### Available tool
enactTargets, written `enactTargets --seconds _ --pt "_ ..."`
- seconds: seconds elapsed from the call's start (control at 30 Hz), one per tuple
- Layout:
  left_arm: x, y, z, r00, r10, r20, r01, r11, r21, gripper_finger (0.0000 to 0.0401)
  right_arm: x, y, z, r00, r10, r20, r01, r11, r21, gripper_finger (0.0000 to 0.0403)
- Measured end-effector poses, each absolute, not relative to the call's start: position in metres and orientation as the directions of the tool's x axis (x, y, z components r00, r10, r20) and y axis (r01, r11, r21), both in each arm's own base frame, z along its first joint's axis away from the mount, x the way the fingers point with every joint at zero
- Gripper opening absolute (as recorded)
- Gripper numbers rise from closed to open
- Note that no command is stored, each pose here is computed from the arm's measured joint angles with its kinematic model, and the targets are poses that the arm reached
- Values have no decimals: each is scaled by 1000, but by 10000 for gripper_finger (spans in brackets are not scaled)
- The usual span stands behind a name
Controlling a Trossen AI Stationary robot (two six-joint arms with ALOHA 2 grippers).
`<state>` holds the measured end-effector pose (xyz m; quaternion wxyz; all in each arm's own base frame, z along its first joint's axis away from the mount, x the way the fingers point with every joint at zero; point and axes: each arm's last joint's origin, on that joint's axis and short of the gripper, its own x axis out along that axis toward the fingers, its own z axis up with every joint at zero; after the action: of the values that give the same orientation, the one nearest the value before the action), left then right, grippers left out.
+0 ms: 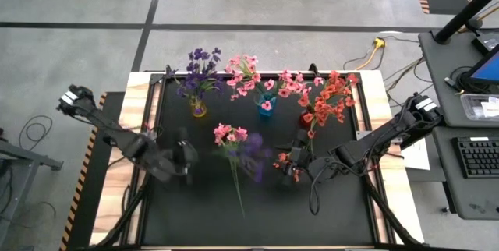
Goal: Sort flowers into vase by color
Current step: Put the purple flower into the yellow vase
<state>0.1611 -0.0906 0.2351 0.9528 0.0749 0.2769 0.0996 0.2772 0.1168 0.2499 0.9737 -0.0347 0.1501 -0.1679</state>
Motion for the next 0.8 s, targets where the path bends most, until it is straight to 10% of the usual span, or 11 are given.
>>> enactTargets --seconds 0.37,0.8 --pt "152 -44 282 833 477 281 -502 865 18 0 285 89 269 898 -401 -182 387 916 -107 183" --pt "153 46 277 714 537 449 -579 814 -53 0 280 71 284 899 -410 -156 382 906 -180 183"
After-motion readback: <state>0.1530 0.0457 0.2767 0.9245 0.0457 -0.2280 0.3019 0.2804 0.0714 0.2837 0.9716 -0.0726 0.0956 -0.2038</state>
